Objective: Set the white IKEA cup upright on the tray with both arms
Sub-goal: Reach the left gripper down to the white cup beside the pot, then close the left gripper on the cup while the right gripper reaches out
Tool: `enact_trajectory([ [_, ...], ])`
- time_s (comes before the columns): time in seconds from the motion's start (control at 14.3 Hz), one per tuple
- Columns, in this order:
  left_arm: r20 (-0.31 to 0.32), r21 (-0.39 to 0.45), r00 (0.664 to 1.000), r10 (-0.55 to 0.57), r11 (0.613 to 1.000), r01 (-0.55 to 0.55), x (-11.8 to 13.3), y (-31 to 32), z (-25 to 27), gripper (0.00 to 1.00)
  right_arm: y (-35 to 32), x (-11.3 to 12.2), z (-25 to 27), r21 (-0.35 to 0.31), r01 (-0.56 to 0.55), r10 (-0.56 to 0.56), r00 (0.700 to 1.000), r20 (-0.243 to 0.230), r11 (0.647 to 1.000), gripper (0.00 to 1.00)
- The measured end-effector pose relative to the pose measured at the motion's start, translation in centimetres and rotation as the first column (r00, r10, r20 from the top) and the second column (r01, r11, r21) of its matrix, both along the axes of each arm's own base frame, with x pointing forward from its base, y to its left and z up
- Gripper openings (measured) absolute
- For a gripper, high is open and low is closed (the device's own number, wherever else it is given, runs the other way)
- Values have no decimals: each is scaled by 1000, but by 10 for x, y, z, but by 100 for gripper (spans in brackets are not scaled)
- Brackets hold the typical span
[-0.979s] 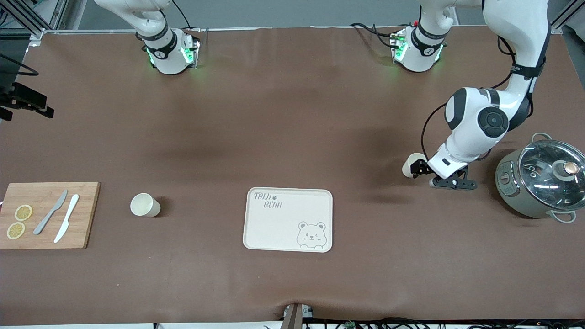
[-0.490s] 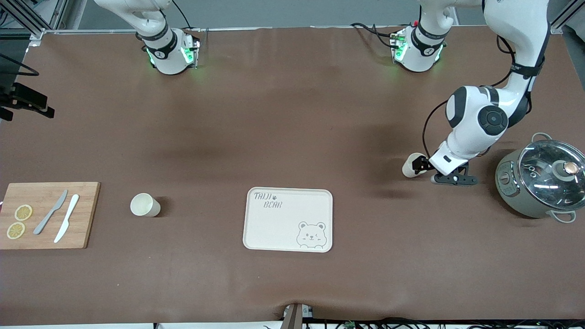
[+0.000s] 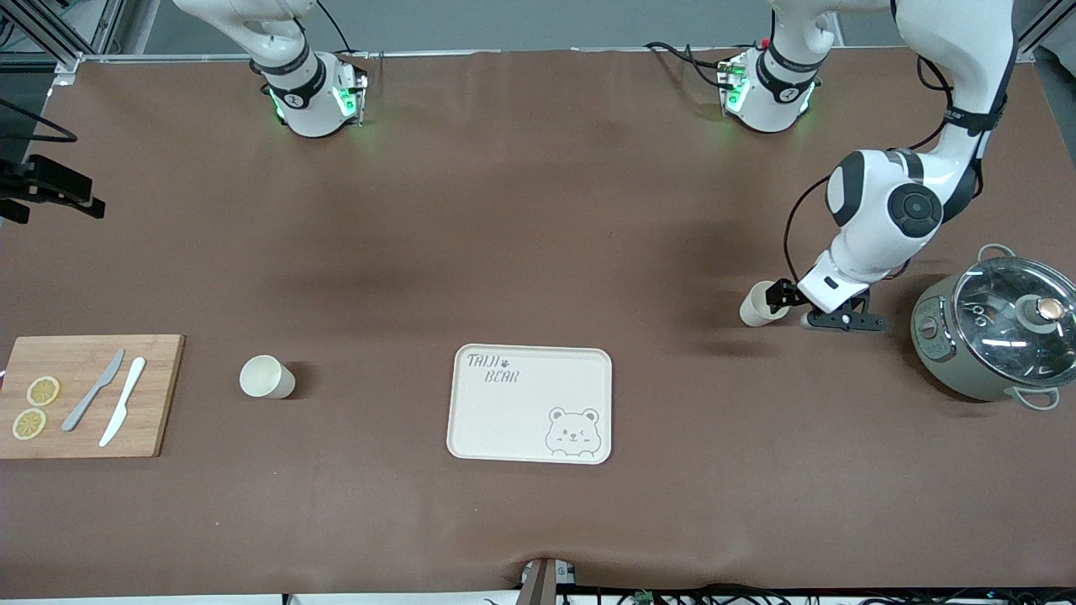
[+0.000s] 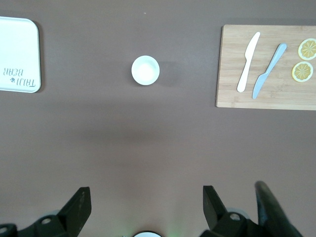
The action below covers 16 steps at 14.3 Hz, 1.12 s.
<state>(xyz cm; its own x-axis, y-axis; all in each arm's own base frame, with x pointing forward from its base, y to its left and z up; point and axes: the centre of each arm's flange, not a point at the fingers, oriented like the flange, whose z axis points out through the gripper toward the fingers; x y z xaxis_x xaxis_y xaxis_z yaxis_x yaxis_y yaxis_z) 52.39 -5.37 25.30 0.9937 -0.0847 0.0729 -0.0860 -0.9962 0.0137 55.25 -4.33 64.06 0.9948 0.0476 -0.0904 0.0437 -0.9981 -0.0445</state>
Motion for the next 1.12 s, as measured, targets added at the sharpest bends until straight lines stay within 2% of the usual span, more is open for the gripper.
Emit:
enact_trajectory([
  [0.21, 4, 0, 1000, 0, 1000, 0, -7, 1, -7, 100, 3, 7, -22, 0, -5, 5, 1000, -3, 1000, 100],
  [0.84, 23, -2, 1000, 0, 1000, 0, -12, 1, -23, 100, 4, 26, -86, -6, -2, 3, 998, 69, 1000, 100],
  [1.12, 19, -2, 1000, -2, 1000, 2, -12, 0, -25, 100, 4, 26, -117, -6, 0, 0, 998, 68, 1000, 100],
])
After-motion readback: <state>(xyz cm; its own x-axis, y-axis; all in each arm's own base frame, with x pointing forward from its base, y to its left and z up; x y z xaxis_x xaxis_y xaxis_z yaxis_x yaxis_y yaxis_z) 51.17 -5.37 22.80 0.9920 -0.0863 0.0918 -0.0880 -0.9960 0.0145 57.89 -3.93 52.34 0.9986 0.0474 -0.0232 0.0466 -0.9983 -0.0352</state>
